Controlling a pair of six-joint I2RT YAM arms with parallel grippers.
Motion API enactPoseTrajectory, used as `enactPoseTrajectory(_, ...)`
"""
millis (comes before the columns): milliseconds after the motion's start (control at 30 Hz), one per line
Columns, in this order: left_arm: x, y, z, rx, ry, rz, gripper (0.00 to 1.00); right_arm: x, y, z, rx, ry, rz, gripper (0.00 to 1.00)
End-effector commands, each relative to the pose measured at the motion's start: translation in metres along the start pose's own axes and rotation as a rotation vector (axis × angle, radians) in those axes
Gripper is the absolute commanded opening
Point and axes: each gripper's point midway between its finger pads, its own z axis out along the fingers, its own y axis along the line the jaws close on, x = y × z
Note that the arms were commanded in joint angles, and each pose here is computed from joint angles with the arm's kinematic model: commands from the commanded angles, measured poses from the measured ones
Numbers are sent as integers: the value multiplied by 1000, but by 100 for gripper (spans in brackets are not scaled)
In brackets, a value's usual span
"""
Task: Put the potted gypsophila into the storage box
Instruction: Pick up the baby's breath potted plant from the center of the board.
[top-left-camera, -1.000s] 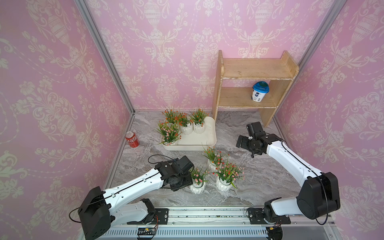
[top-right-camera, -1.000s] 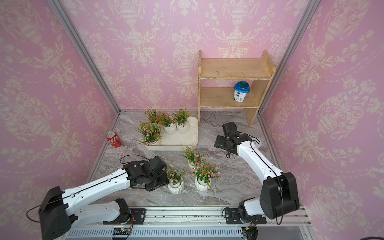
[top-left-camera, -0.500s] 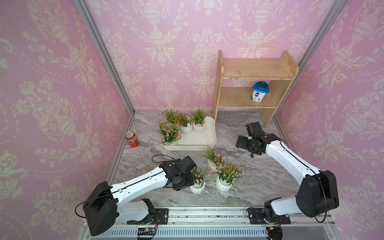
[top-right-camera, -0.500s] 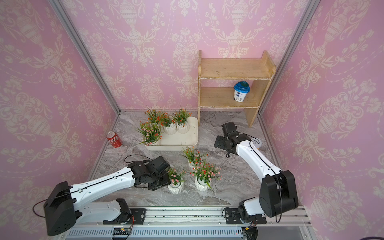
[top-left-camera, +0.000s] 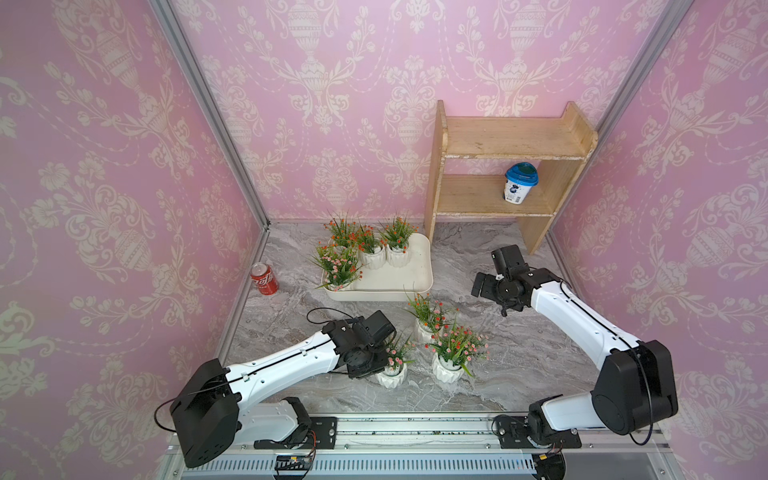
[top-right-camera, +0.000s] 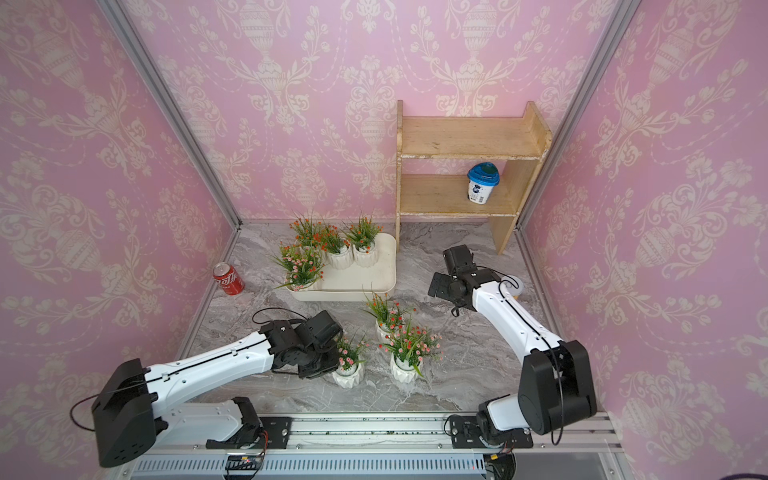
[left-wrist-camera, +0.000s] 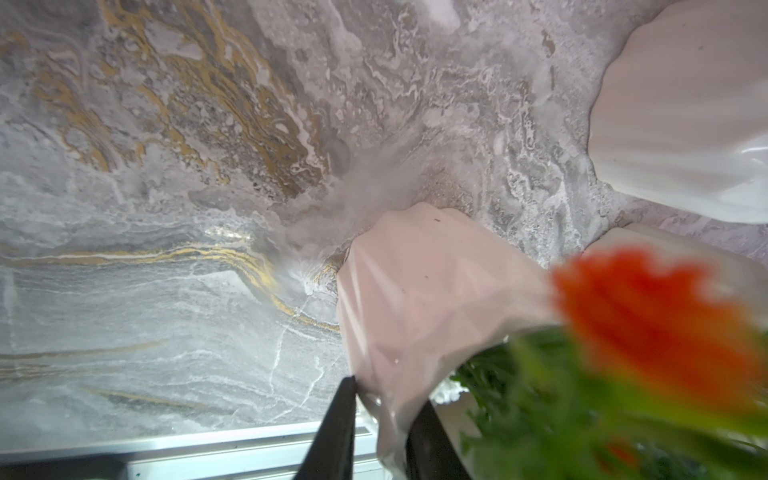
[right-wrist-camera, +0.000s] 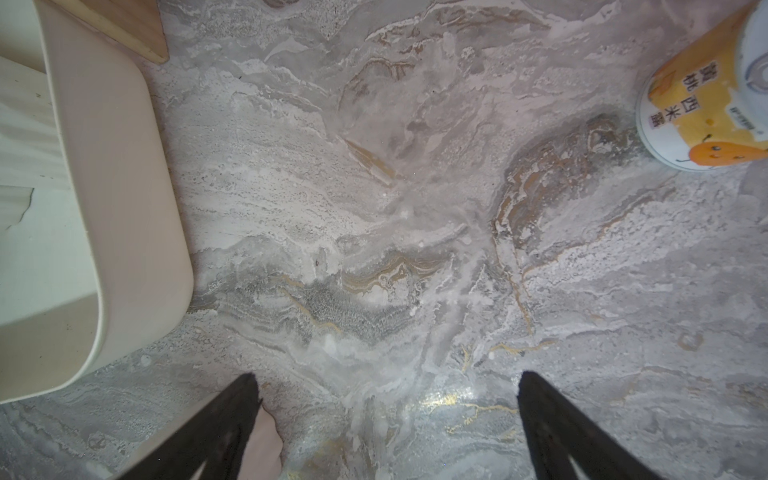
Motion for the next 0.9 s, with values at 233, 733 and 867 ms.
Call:
enactPoseTrajectory(233,-5,14,-9,-71,-40,35,4,5,-6,4,18,14,19,100)
enactPoseTrajectory(733,-42,31,-56,-136,-130,106,0,2,-7,0,12,1,26,100)
enactPoseTrajectory(867,-64,33,-77,-129,-176,114,0,2,-9,0,12,1,28,100)
